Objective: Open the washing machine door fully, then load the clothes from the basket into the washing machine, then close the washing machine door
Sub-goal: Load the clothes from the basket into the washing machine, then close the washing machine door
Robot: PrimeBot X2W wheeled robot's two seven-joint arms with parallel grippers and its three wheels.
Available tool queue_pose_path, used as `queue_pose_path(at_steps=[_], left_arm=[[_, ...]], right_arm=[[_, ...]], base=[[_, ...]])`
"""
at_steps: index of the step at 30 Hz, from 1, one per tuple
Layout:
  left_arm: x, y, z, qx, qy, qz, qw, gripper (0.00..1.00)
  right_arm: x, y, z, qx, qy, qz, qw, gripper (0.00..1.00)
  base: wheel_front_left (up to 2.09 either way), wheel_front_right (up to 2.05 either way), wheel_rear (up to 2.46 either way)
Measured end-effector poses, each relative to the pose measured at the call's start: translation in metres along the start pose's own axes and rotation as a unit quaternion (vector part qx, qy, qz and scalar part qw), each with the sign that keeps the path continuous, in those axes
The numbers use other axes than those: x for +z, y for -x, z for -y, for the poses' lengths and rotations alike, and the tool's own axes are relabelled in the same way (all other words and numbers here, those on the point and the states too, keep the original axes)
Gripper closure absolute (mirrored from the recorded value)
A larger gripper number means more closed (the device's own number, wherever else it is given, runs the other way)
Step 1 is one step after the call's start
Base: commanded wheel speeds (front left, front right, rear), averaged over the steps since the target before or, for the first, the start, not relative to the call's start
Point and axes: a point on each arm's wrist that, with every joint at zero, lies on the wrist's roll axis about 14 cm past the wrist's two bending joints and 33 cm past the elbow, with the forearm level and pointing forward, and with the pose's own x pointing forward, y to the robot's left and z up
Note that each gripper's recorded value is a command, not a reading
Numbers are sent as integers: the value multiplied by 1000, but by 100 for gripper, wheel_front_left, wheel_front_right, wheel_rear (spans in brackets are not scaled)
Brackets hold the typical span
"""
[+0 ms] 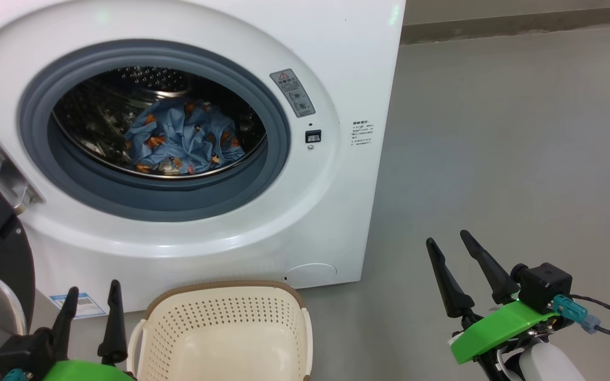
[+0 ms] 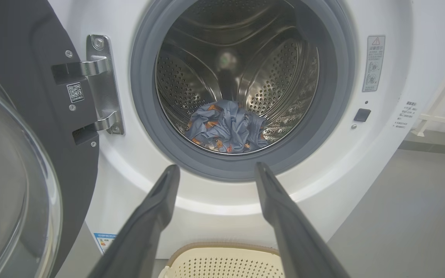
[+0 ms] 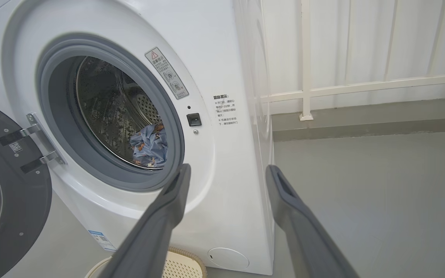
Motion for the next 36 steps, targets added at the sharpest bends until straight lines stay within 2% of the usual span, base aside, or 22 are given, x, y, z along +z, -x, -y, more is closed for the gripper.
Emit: queue_pose_path(at_steps=[36], left_arm=[[0, -1, 1, -13, -4, 1, 1000, 0]], right_arm=[[-2, 0, 1, 0, -1, -3, 1000, 0]], base=[[0, 0, 0]])
